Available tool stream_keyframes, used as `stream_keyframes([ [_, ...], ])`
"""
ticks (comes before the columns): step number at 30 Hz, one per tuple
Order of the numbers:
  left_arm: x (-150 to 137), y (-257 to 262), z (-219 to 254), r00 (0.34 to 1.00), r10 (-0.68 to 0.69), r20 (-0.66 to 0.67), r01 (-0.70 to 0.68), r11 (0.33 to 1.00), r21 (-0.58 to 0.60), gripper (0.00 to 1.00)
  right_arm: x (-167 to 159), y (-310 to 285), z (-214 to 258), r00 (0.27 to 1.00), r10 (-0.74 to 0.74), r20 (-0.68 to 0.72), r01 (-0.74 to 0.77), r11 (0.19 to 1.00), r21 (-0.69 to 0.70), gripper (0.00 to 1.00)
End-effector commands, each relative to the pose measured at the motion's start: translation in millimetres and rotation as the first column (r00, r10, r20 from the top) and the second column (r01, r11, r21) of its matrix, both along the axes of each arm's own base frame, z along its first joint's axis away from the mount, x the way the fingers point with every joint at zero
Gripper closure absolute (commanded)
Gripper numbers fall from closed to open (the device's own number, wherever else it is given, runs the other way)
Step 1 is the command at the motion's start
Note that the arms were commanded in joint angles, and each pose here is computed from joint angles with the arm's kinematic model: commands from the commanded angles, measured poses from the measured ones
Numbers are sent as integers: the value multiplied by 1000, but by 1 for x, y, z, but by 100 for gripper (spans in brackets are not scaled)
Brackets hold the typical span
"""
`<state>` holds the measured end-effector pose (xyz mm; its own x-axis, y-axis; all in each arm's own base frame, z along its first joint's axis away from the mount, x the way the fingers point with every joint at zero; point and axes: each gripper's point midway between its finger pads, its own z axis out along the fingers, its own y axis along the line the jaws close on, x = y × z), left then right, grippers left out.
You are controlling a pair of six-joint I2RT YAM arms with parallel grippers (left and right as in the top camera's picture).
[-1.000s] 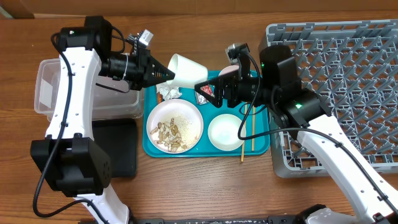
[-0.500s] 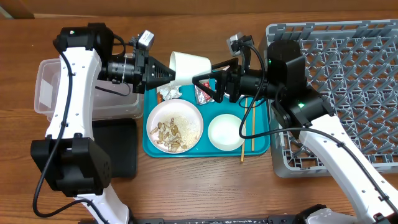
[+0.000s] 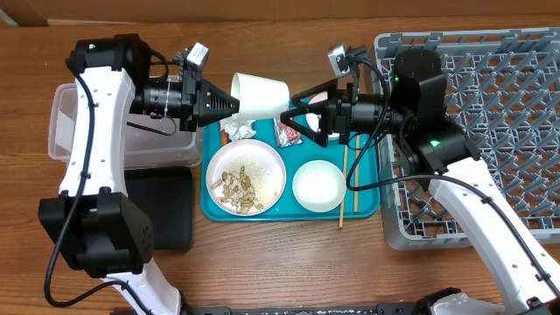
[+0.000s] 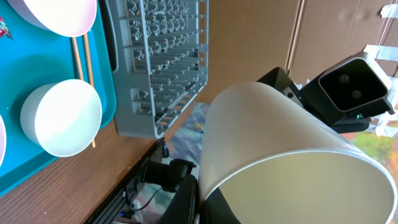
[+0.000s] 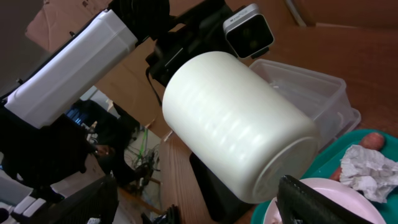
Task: Sort waste into correct bins and load items into the dishwasher
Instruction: 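Pass the white cup from the left gripper to the right gripper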
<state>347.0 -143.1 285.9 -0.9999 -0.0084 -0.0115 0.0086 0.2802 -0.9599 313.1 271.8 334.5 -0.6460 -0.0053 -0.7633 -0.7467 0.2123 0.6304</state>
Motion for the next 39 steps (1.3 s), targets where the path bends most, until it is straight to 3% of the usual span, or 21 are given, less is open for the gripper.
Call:
stream_keyframes([
  [1, -1, -4, 9, 998, -18, 62, 19, 1000, -11, 96, -5, -1, 14, 999, 8, 32, -8, 1000, 15, 16],
  [6, -6, -8, 17, 996, -26, 82, 28, 999, -25, 96, 22, -13, 1, 986, -162, -43, 161, 986, -34, 16],
  [10, -12, -10, 33, 991, -22, 130, 29, 998, -57, 96, 25, -16, -3, 981, -187, -54, 184, 982, -47, 13],
  [13, -19, -12, 43, 987, -25, 161, 34, 998, -55, 96, 21, -14, 0, 987, -157, -41, 155, 987, -37, 12],
  [22, -48, -44, 57, 969, -128, 210, 140, 989, -47, 96, -29, -2, 33, 976, 166, 138, -177, 982, 67, 11],
  [25, -51, -48, 58, 967, -141, 210, 154, 987, -47, 96, -30, -2, 33, 975, 174, 135, -184, 980, 68, 18],
  [28, -51, -48, 58, 967, -141, 210, 154, 987, -47, 96, -30, -2, 31, 977, 174, 120, -183, 981, 68, 33],
  [30, -49, -48, 58, 965, -139, 221, 153, 987, -46, 96, -31, -2, 31, 978, 176, 109, -184, 980, 70, 34],
  [32, -45, -45, 58, 963, -128, 238, 143, 988, -50, 96, -31, -2, 30, 979, 176, 100, -183, 981, 69, 25],
  [35, -43, -43, 61, 964, -113, 239, 132, 989, -64, 96, -31, -2, 30, 979, 176, 100, -183, 981, 69, 23],
  [38, -40, -39, 61, 963, -103, 248, 122, 991, -63, 96, -38, -2, 34, 968, 215, 128, -226, 971, 77, 6],
  [39, -39, -38, 61, 963, -100, 249, 119, 991, -63, 96, -40, -3, 35, 961, 231, 149, -245, 967, 78, 5],
])
